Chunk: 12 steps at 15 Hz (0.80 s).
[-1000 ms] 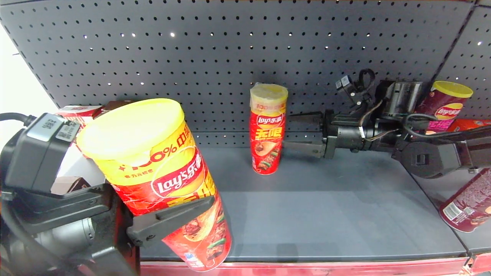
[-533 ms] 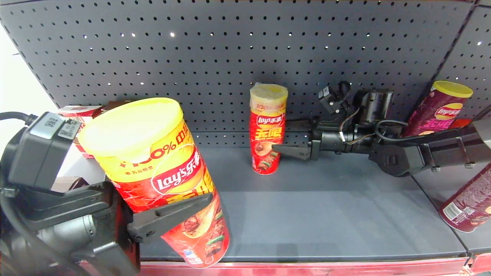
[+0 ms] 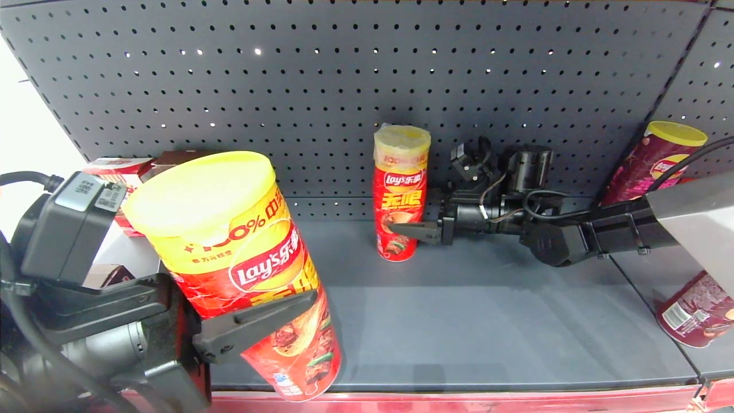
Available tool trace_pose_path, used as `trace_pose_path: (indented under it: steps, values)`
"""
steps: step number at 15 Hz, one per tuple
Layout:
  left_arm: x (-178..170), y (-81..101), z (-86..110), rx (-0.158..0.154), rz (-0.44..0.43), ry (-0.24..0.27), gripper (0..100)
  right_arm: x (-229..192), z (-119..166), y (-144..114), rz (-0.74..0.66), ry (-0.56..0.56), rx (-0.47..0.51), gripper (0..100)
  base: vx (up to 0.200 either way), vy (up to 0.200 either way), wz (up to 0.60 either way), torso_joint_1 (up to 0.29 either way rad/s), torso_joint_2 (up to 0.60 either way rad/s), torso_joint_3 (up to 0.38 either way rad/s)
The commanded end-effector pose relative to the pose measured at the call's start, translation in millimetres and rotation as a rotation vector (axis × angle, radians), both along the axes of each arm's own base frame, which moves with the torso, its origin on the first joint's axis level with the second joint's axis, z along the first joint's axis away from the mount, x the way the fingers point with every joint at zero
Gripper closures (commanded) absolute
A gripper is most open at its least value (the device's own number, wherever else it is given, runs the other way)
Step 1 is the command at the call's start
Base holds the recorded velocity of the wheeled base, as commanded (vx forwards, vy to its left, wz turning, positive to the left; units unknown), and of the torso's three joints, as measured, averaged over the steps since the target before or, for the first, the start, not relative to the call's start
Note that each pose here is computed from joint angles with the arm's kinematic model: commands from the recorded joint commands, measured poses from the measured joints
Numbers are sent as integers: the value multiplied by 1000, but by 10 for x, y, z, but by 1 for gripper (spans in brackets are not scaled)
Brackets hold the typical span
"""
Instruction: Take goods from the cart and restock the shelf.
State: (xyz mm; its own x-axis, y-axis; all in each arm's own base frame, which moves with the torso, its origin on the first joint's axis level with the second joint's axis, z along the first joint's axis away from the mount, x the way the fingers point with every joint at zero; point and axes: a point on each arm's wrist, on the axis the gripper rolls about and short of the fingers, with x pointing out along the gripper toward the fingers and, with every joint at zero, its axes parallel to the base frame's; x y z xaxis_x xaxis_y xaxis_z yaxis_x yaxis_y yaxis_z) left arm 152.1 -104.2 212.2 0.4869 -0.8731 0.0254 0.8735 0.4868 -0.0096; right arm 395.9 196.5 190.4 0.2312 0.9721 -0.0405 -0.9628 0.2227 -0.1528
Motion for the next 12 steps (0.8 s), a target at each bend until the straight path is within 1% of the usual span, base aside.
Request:
trace_pose_path:
  steps: [1, 4, 7, 8, 9, 12]
  values:
    - [1, -1, -16, 2, 0, 7, 100, 20, -74, 61, 11, 11, -6, 0, 0, 0, 0, 0, 0, 0]
    - [0, 0, -20, -4, 0, 22, 100, 51, -111, 144, 21, 10, -4, 0, 0, 0, 0, 0, 0, 0]
    - [-3, 1, -29, -4, -2, 27, 100, 99, -140, 213, 31, -1, 0, 0, 0, 0, 0, 0, 0, 0]
    - [-3, 1, -29, -4, -2, 27, 100, 99, -140, 213, 31, -1, 0, 100, 0, 0, 0, 0, 0, 0]
    - [-7, 4, -19, -7, 0, 23, 100, 94, -116, 257, 34, -18, 10, 100, 0, 0, 0, 0, 0, 0]
    - [-7, 4, -34, -3, -2, 28, 100, 37, -36, 236, 35, -27, 15, 100, 0, 0, 0, 0, 0, 0]
